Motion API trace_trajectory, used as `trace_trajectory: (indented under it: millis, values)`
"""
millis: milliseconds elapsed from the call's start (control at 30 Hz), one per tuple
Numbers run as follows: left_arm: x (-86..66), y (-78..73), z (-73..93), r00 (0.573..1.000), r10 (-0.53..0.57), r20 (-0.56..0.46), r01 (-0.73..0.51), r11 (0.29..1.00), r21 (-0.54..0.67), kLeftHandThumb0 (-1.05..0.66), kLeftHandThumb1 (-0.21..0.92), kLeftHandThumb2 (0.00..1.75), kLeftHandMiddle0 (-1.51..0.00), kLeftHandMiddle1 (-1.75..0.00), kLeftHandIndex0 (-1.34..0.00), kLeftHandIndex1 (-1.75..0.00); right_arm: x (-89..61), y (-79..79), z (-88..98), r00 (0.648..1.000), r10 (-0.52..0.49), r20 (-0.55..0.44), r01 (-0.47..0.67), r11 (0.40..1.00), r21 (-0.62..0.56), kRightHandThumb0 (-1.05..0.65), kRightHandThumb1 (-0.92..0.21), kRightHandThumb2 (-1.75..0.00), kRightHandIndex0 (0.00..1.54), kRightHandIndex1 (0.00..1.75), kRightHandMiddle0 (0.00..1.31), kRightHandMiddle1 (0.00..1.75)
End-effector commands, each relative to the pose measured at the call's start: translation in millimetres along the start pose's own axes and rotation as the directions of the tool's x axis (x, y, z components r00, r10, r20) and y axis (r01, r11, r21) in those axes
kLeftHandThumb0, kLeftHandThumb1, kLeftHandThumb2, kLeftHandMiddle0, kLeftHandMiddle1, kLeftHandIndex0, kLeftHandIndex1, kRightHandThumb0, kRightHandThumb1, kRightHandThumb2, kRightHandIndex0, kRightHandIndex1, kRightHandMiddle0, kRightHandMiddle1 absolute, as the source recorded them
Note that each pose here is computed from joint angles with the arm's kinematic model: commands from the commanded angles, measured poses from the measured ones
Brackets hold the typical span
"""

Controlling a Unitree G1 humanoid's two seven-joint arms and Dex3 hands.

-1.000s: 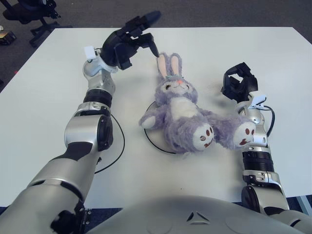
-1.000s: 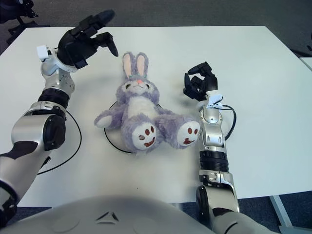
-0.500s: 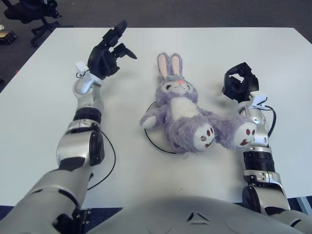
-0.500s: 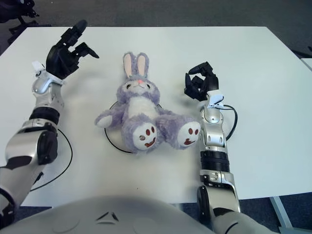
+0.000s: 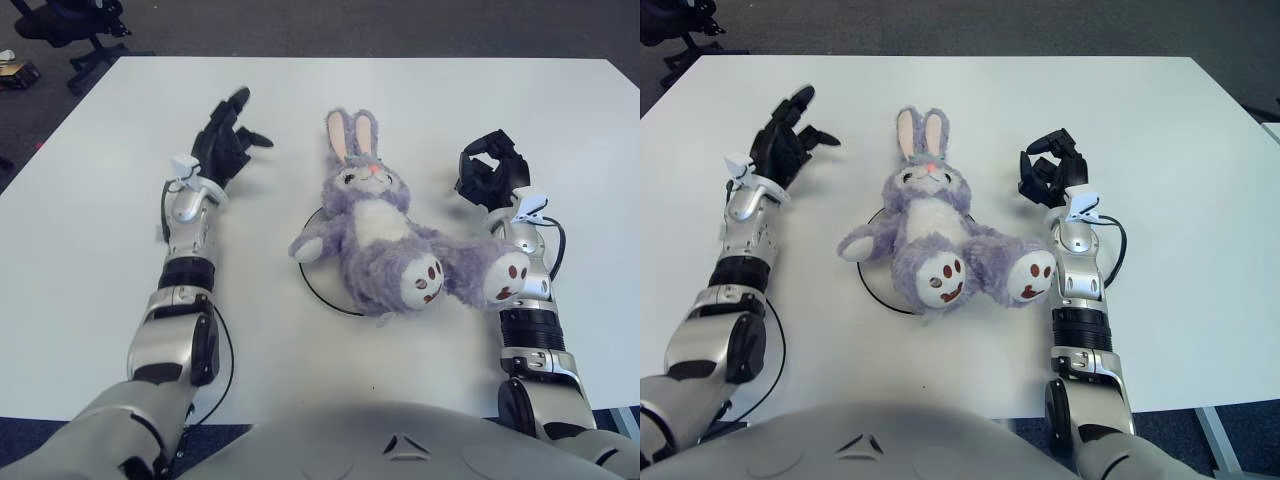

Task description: Put the doll into the plate.

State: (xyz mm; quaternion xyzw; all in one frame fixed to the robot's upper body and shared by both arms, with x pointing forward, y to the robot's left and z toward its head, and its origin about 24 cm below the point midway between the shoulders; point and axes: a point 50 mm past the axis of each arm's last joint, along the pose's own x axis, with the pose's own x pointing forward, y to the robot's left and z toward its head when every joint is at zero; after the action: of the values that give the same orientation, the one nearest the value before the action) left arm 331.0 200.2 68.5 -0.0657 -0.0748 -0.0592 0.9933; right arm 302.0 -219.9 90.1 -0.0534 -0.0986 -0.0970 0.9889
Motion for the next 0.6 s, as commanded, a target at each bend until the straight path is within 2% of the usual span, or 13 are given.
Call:
trace_trajectory:
  millis: [0,300,567]
  values:
    - [1.2,-1.3,6.0,0.999,0.040,-0.013,-0.039,0.999,0.020,-0.27,0.92,0.63,-0.68,-1.75,-0.50,-1.74,2.7,-5.5,0.4,1.000,-0.004,0.011,0.004,1.000,0.013,-0.38,-0.66,-0.86,0.83,1.75,0.36,1.75]
    - [2.4,-9.0,8.8,0.996,0.085,-0.035,-0.085,0.996,0.014,-0.32,0.92,0.59,-0.72,-1.75,-0.58,-1.75,5.2,-8.7,-2.4,1.000,-0.005,0.003,0.005,1.000,0.021,-0.38,-0.66,-0.86,0.83,1.75,0.36,1.75]
    - [-6.3,-14.5,-0.3,0.994,0.097,-0.044,-0.097,0.995,-0.013,-0.32,0.92,0.52,-0.83,-1.75,-0.67,-1.75,8.1,-6.2,-4.5,1.000,-0.005,-0.002,0.006,1.000,0.029,-0.38,-0.66,-0.86,0.83,1.75,0.36,1.75]
